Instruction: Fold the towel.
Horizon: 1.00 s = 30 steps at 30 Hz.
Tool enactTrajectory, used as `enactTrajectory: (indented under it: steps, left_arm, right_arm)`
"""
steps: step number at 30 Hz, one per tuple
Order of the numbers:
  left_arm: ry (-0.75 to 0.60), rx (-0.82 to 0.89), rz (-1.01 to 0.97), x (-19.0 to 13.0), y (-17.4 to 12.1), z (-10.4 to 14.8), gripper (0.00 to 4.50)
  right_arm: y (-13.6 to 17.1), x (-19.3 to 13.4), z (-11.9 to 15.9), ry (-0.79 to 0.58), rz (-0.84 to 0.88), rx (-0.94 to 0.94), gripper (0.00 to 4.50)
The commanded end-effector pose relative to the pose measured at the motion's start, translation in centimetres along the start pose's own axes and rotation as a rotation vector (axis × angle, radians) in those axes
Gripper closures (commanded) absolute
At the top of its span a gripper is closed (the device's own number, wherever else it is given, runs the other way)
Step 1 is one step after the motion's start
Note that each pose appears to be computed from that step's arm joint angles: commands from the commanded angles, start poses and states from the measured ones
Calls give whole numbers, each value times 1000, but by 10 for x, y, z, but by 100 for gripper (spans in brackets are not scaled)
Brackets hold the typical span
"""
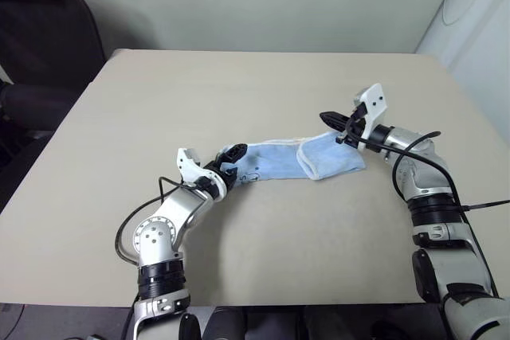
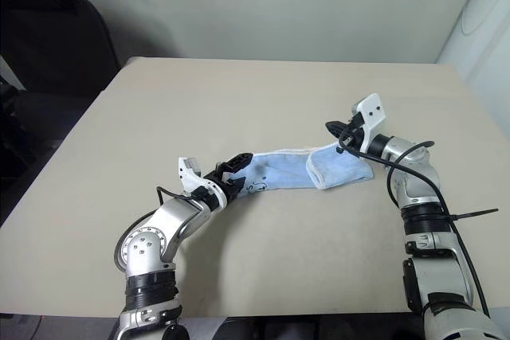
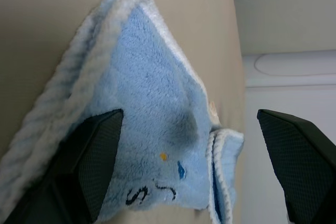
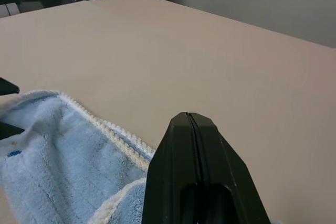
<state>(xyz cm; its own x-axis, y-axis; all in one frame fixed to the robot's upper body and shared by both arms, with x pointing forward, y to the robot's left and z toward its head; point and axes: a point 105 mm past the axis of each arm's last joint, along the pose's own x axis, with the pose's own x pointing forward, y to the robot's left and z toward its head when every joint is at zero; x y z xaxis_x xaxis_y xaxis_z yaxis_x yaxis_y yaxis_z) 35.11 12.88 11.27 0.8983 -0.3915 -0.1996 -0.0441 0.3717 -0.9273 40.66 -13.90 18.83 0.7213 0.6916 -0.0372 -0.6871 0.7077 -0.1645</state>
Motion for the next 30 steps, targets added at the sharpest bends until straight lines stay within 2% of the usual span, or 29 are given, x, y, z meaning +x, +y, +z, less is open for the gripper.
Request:
enactTrajectory:
  steps: [1, 7, 15, 25, 30]
  left_arm:
    - [-15, -14, 85, -6, 20, 3, 4]
    - [-72, 29, 10, -42, -2, 24, 4]
    - [41, 34, 62, -72, -11, -2, 4]
    - [128, -60, 182, -53, -5, -37, 4]
    - [84, -104, 174, -33, -1, -29, 4]
  right_arm:
    - [-4, -2, 17, -55, -23, -34, 450]
    - [-3, -3, 13, -55, -31, -31, 450]
    - [-2, 1, 5, -51, -35, -14, 450]
    - [-3, 7, 4, -52, -31, -15, 450]
    - [-4, 6, 4, -52, -34, -18, 450]
